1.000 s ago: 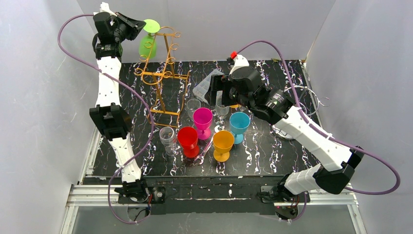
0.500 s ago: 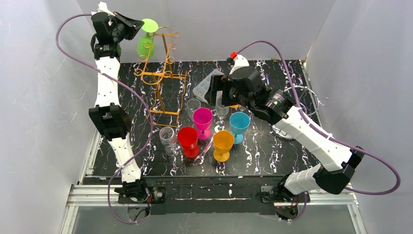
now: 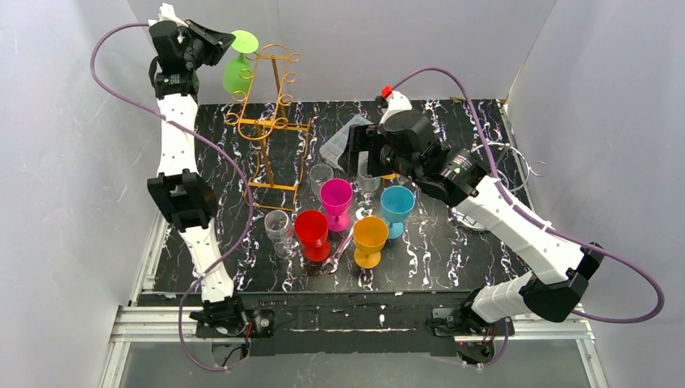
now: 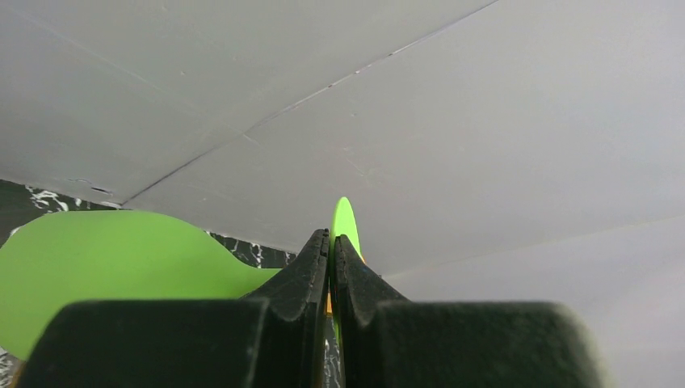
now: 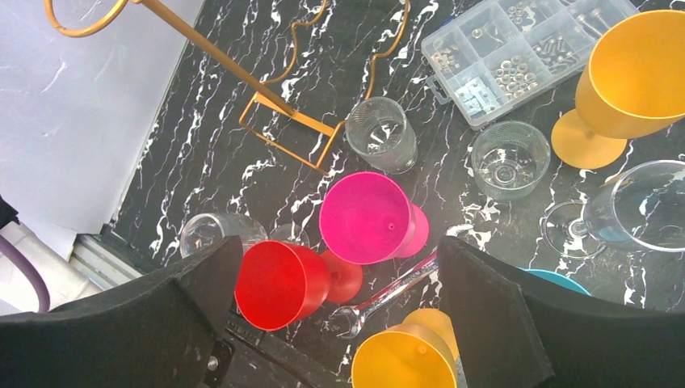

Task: Take the wine glass off the wine glass rack
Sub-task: Pick up the wine glass from the wine rack, then place the wine glass at the center of the board.

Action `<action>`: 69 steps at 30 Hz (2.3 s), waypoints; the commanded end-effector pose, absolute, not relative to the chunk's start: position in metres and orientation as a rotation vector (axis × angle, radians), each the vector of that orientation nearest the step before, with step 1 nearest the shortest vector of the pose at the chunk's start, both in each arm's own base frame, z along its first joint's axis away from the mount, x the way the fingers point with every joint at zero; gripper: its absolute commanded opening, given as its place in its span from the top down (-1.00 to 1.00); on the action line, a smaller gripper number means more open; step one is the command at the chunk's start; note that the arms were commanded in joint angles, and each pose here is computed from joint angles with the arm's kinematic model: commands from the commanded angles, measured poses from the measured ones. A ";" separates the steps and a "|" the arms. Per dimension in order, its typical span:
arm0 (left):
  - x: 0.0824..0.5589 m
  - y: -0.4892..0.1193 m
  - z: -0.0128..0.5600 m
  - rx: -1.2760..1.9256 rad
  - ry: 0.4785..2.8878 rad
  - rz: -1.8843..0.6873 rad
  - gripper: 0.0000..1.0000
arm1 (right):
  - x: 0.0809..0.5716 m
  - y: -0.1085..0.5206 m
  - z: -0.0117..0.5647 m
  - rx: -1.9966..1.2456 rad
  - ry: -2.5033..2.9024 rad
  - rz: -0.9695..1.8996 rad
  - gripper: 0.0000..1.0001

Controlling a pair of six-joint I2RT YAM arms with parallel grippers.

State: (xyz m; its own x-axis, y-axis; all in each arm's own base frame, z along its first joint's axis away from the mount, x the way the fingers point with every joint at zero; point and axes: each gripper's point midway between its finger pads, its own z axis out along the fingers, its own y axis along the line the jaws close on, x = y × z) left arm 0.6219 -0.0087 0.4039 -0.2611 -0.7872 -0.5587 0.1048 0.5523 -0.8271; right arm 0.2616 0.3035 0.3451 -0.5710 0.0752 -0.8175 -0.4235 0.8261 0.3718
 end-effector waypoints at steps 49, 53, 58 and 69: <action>0.278 -0.188 0.552 0.148 1.600 -1.111 1.00 | 0.232 0.377 0.563 -0.412 1.359 1.932 -0.13; 0.279 -0.188 0.547 0.150 1.611 -1.085 1.00 | 0.233 0.372 0.561 -0.383 1.366 1.931 0.17; 0.282 -0.189 0.548 0.157 1.609 -1.077 1.00 | 0.233 0.368 0.562 -0.370 1.371 1.941 0.68; 0.282 -0.192 0.557 0.196 1.605 -1.079 -0.19 | 0.244 0.340 0.594 -0.292 1.301 2.139 0.97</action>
State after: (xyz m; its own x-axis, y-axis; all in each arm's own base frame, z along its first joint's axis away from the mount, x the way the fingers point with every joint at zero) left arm 0.2863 -0.1946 0.5417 -0.3924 -0.4201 -0.8183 0.6000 0.5574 -0.5739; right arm 0.2535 0.3723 0.5402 -0.8074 0.3307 -0.4887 -0.5641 -0.1896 0.8036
